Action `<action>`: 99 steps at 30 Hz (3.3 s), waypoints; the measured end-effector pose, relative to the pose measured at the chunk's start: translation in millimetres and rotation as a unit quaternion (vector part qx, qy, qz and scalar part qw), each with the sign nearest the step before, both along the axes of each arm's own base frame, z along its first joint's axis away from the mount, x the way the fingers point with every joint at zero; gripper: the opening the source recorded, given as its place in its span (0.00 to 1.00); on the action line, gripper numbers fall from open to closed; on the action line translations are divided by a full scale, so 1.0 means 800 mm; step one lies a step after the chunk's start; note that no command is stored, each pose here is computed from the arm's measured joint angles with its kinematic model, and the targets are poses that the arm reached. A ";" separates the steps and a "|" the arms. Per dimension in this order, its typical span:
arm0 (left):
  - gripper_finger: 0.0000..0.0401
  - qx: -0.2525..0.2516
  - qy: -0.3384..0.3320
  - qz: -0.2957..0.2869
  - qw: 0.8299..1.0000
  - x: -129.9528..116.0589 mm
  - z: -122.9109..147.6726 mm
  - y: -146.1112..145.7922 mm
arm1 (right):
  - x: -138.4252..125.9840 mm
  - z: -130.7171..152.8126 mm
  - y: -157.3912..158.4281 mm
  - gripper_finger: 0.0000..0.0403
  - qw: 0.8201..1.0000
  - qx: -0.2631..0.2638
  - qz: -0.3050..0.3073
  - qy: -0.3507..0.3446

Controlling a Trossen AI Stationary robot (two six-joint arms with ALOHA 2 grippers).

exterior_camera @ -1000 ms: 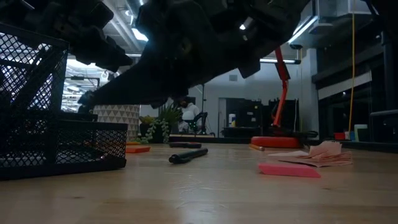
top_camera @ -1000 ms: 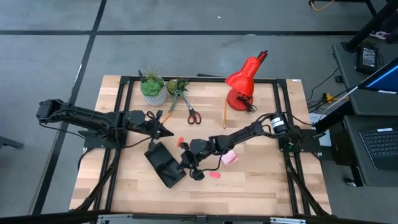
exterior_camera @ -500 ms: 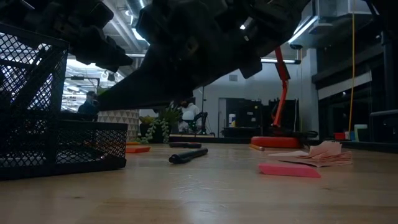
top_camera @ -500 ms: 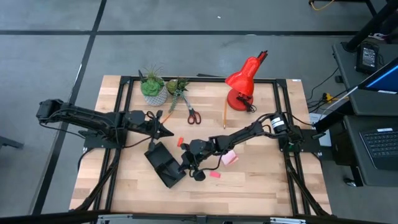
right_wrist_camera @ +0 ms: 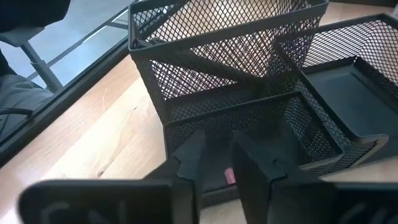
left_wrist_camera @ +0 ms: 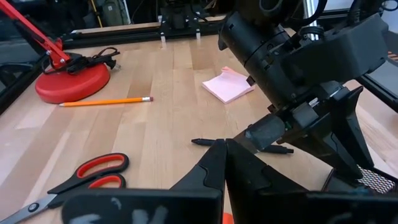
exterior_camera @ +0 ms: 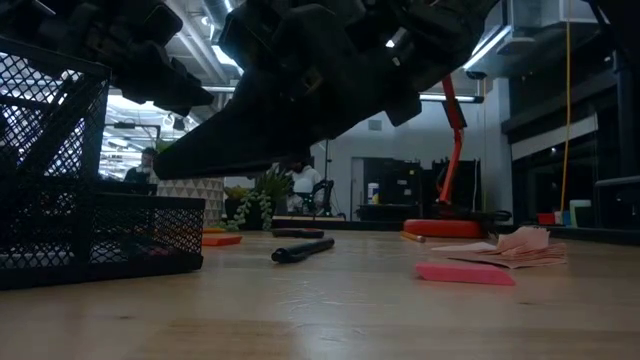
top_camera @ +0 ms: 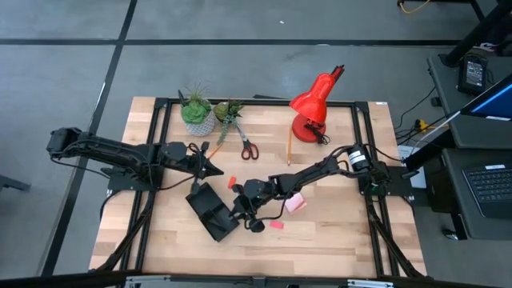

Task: Pick and place office supplies into organizer
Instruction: Put the left yellow pencil into the black desk organizer

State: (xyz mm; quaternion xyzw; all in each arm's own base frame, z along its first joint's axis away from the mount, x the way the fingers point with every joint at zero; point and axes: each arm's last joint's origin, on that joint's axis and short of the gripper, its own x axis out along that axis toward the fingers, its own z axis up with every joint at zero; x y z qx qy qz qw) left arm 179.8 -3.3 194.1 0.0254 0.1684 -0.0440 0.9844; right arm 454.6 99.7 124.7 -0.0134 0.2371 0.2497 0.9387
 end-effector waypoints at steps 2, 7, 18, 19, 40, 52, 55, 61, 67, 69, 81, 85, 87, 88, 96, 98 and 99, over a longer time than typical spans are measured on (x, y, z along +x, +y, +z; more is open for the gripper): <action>0.00 0.000 0.000 0.000 1.000 0.000 0.000 0.000 | 0.000 0.001 -0.003 0.23 1.000 -0.001 -0.002 0.003; 0.01 0.000 0.000 0.001 1.000 0.000 0.000 0.000 | -0.006 0.035 -0.021 0.22 1.000 -0.014 -0.011 0.007; 0.00 -0.028 -0.007 0.074 0.997 0.001 0.002 0.004 | -0.052 0.132 -0.045 0.01 0.993 -0.108 -0.043 0.021; 0.00 -0.027 -0.007 0.079 0.996 0.001 0.002 0.005 | -0.058 0.139 -0.047 0.01 0.993 -0.111 -0.043 0.026; 0.01 -0.010 0.130 0.214 0.968 0.013 0.011 0.014 | -0.172 0.078 -0.181 0.00 0.973 -0.062 -0.217 -0.051; 0.00 -0.026 0.255 0.284 0.924 0.059 0.022 0.030 | -0.226 0.054 -0.191 0.00 0.957 -0.023 -0.255 -0.137; 0.00 -0.043 0.267 0.296 0.916 0.064 0.021 0.032 | -0.238 0.043 -0.185 0.00 0.965 -0.010 -0.220 -0.142; 0.00 -0.082 0.318 0.348 0.878 0.060 0.023 0.039 | -0.261 0.024 -0.177 0.00 0.962 0.043 -0.236 -0.130; 0.04 -0.100 0.320 0.367 0.868 0.059 0.023 0.046 | -0.267 0.019 -0.167 0.00 0.965 0.056 -0.223 -0.127; 0.07 -0.121 0.326 0.378 0.858 0.057 0.021 0.047 | -0.267 0.019 -0.164 0.00 0.966 0.063 -0.221 -0.121; 0.30 -0.144 0.311 0.407 0.847 0.057 0.022 0.058 | -0.267 0.018 -0.162 0.02 0.970 0.029 -0.205 -0.129; 0.35 -0.139 0.320 0.407 0.844 0.058 0.019 0.062 | -0.267 0.018 -0.164 0.02 0.970 0.015 -0.204 -0.134; 0.36 -0.141 0.335 0.405 0.839 0.062 0.017 0.065 | -0.267 0.018 -0.166 0.02 0.969 0.016 -0.209 -0.133; 0.36 -0.141 0.341 0.401 0.838 0.067 0.018 0.066 | -0.267 0.018 -0.168 0.02 0.968 0.015 -0.212 -0.134; 0.36 -0.117 0.440 0.422 0.784 0.089 0.012 0.075 | -0.269 0.018 -0.178 0.02 0.964 0.015 -0.227 -0.133; 0.36 -0.124 0.450 0.436 0.769 0.090 0.007 0.079 | -0.269 0.018 -0.178 0.02 0.964 0.014 -0.228 -0.133; 0.36 -0.127 0.452 0.442 0.764 0.091 0.003 0.082 | -0.269 0.018 -0.178 0.02 0.964 0.013 -0.228 -0.133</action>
